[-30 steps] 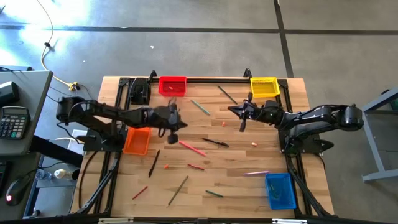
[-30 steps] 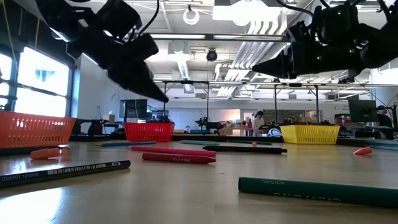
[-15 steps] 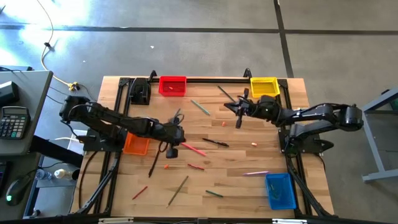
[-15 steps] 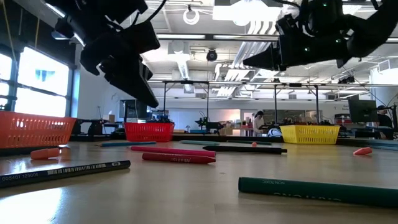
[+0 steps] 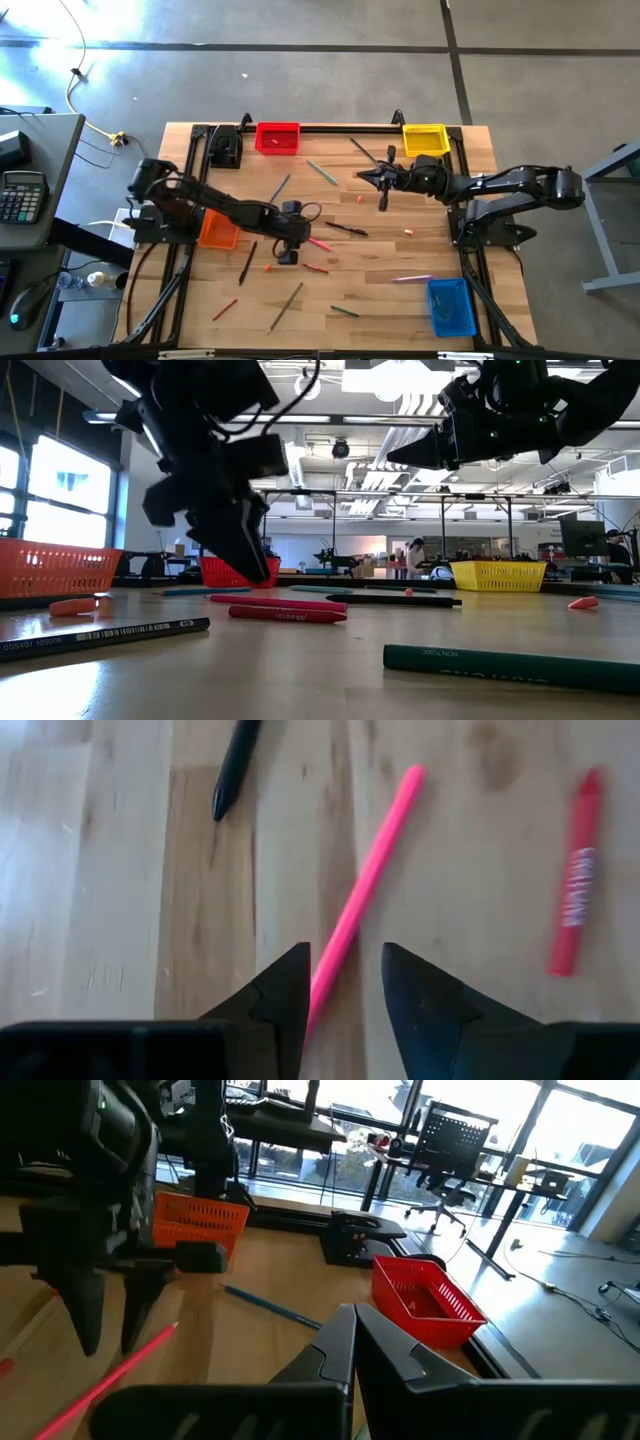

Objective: Sort crayons/erasers/pens/pencils in bins
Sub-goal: Put the pink pencil into the orange basket

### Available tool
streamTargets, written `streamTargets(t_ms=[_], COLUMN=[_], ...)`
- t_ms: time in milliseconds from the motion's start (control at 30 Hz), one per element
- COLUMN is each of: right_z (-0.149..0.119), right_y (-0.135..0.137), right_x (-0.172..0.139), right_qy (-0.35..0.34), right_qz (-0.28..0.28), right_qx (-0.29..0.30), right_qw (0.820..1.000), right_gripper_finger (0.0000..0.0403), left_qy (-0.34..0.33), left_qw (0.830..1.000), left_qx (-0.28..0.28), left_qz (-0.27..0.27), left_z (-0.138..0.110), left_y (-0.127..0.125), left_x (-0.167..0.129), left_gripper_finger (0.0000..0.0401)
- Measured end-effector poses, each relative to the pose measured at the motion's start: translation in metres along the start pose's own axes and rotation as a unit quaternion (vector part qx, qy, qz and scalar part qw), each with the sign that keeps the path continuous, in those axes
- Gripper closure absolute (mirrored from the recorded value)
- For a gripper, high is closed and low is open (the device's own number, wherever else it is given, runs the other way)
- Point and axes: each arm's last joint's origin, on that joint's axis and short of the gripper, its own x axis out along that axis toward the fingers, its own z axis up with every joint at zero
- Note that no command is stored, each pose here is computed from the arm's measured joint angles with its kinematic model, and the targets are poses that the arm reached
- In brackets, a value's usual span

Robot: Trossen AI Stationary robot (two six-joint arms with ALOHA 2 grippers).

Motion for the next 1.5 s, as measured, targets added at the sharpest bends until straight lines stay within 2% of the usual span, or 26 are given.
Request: streamTargets(t_ms=[233, 400, 767, 1200, 1500], right_z=[0.001, 0.001, 0.001, 0.0, 0.0], right_y=[0.0, 0.0, 0.0, 0.0, 0.0], right_x=[0.0, 0.0, 0.0, 0.0, 0.0], right_qy=[-0.003, -0.004, -0.004, 0.0, 0.0], right_qz=[-0.001, -0.001, -0.001, 0.0, 0.0], right_qx=[-0.009, -0.009, -0.006, -0.004, -0.004], right_qw=[1.0, 1.0, 1.0, 1.0, 1.0], right_gripper_finger=[0.0403, 0.0403, 0.0403, 0.0403, 0.0403], left_qy=[0.02, 0.025, 0.039, 0.052, 0.079], left_qw=[0.999, 0.999, 0.999, 0.998, 0.996], left_qx=[0.02, 0.028, 0.019, 0.006, -0.006], left_qz=[-0.023, -0.017, -0.013, -0.031, -0.046], left_z=[-0.003, -0.004, -0.007, -0.009, -0.013], left_y=[-0.003, -0.001, 0.006, 0.005, 0.004], left_x=[0.014, 0.014, 0.016, 0.015, 0.014], left_gripper_finger=[0.0284, 0.0285, 0.0339, 0.0315, 0.0361])
